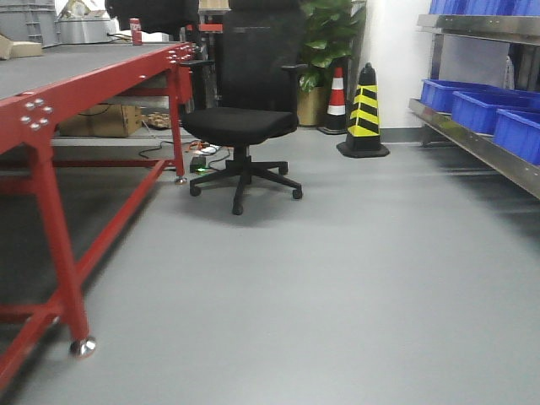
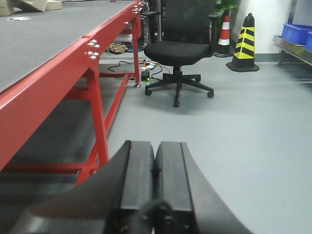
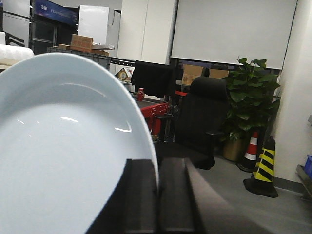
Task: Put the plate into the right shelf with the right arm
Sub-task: 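Hold the plate in the right gripper while the base turns away, then carry the plate in the right gripper toward the steel shelf rack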
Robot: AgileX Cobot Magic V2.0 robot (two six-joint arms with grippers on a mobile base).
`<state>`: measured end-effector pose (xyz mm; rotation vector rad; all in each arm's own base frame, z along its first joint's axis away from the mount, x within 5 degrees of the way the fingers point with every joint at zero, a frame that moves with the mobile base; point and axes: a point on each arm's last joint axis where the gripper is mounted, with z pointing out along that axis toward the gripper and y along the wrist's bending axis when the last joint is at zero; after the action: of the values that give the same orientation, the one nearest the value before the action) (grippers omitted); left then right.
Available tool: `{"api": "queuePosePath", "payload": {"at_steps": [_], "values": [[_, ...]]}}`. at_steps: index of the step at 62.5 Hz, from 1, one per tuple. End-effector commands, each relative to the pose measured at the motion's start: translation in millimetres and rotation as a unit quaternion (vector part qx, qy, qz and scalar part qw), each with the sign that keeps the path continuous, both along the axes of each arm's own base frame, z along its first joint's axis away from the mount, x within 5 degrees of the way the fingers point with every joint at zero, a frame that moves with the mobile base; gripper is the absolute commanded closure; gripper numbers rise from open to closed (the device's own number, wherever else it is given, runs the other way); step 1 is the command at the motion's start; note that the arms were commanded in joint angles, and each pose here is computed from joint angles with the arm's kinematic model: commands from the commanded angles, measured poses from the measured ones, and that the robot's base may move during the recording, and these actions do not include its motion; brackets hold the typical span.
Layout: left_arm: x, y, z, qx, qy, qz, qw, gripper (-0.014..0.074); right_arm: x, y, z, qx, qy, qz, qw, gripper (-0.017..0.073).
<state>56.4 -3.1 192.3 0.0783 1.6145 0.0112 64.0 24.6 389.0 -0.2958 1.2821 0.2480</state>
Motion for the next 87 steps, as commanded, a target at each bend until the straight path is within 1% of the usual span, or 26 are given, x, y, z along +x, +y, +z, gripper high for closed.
{"api": "queuePosePath", "payload": {"at_steps": [1,87], "values": [[-0.4,1.2,5.5,-0.007,-0.043,0.006,0.999,0.0640,-4.7,-0.2,15.8,0.013,-0.052,0.006,0.999,0.0531],[-0.4,1.2,5.5,-0.007,-0.043,0.006,0.999,0.0640,-4.2,-0.1,15.6,0.012,-0.051,0.006,0.999,0.0531]]}}
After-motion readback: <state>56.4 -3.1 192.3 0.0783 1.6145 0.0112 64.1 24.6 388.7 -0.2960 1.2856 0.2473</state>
